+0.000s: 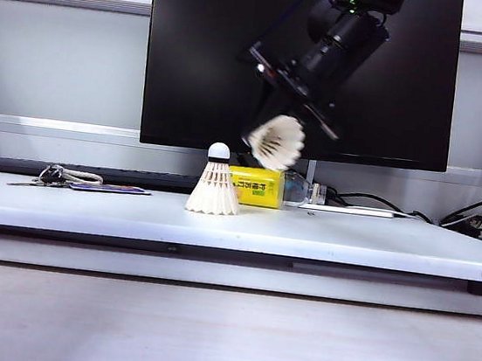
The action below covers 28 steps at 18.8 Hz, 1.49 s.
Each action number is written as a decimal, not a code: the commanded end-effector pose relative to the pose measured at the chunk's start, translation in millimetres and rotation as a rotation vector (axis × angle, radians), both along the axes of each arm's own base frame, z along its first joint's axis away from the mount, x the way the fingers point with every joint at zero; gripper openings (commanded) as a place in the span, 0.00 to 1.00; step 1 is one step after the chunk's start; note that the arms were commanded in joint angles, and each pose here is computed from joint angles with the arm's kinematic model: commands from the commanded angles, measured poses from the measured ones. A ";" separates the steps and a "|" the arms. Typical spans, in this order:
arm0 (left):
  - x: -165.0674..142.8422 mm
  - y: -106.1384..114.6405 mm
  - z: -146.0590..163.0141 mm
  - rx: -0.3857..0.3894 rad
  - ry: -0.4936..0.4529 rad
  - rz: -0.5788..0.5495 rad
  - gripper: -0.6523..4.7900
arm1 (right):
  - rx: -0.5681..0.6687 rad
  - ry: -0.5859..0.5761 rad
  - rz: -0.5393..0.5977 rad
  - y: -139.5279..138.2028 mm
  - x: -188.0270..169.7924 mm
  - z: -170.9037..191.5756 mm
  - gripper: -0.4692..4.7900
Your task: Stack the badminton balls on the table vertically.
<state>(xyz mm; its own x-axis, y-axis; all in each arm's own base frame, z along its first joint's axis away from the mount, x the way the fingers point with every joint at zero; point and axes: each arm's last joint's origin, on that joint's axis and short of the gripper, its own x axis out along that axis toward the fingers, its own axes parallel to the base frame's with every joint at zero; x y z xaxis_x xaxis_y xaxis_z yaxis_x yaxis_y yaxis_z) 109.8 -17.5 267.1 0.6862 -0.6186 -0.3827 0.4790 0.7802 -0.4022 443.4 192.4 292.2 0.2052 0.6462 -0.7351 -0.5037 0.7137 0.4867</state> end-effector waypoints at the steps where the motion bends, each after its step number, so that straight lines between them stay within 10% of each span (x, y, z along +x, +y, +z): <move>1: -0.1 -0.3 2.5 0.002 -0.020 -0.010 0.47 | 0.075 -0.099 0.020 7.8 0.5 16.8 0.32; 21: 0.6 -0.2 4.0 0.037 -0.070 -0.027 0.47 | 0.330 -0.746 0.243 10.0 -71.0 165.6 0.33; 28: 0.3 -0.3 4.2 0.036 -0.071 -0.029 0.47 | 0.349 -0.815 0.245 -1.9 -95.0 193.2 0.39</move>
